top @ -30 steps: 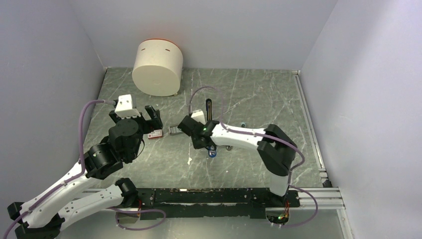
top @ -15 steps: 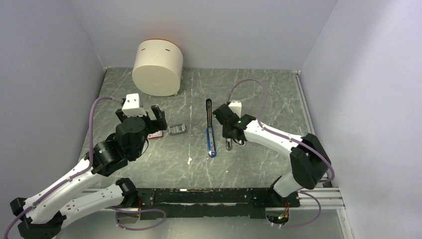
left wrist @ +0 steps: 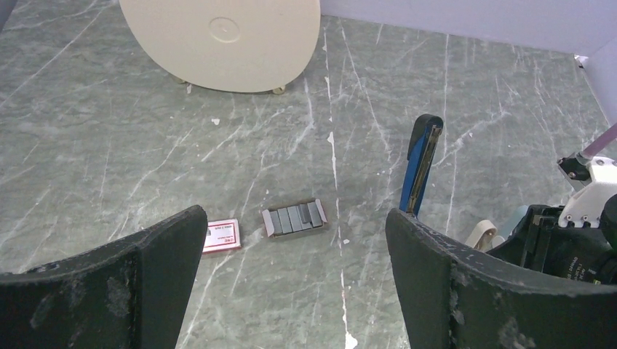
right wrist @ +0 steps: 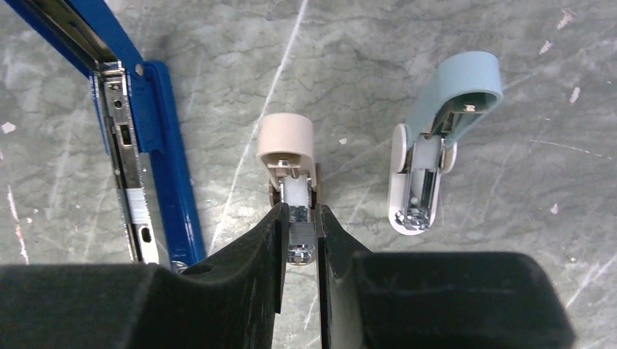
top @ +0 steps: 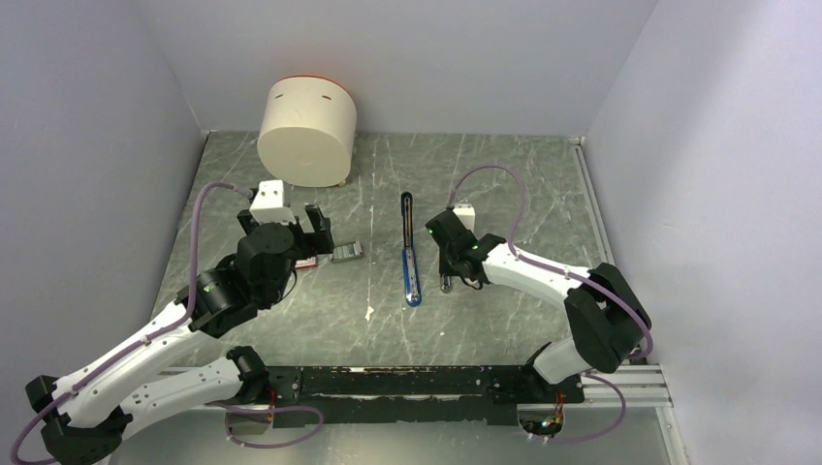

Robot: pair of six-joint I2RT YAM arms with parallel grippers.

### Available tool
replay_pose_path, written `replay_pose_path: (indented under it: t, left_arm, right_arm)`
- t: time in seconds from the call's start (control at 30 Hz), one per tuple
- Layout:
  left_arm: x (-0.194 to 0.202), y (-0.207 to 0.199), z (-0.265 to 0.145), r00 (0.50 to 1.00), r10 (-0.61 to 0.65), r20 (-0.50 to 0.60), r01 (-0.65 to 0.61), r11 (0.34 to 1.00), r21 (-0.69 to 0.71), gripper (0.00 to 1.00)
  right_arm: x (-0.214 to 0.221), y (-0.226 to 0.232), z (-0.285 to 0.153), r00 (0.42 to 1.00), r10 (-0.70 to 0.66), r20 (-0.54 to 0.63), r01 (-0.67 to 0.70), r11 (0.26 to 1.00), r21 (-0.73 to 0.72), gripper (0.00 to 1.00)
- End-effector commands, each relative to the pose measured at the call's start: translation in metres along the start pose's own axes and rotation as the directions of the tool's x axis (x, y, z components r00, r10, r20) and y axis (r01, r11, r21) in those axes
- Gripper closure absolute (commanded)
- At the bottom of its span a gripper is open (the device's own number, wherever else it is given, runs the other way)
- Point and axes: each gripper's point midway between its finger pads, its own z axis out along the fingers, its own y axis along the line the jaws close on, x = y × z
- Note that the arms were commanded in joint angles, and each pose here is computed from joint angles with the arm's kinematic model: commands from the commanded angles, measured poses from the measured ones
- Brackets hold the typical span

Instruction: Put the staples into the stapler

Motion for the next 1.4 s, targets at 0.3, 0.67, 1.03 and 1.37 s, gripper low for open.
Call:
replay_pose_path:
  t: [0.3,0.67,1.03,1.37]
  left_arm:
    - [-0.012,-0.009,0.001,0.999,-0.049,0.024,0.048,0.998,0.031,0.03]
    - [-0.011,-0.009,0.001,0.999,-0.049,0.023,0.048,0.998,0.03,0.03]
    - [-0.012,-0.008,-0.001,0.999,-0.044,0.026,0.044,0.999,0.031,0.03]
    - [-0.011,-0.007,0.0,0.998,-0.05,0.024,0.049,0.998,0.028,0.03]
  right_arm:
    - [0.004,0.006,0.008,1.0,-0.006,0.01,0.007,0.999,-0.046,0.77]
    - [0.01,0.003,0.01,1.0,-0.012,-0.002,0.011,0.999,-0.044,0.77]
    - [0.01,0.004,0.01,1.0,-0.022,0.003,0.022,0.998,-0.052,0.77]
    - [0.016,0.003,0.014,1.0,-0.027,-0.011,0.027,0.998,-0.049,0.77]
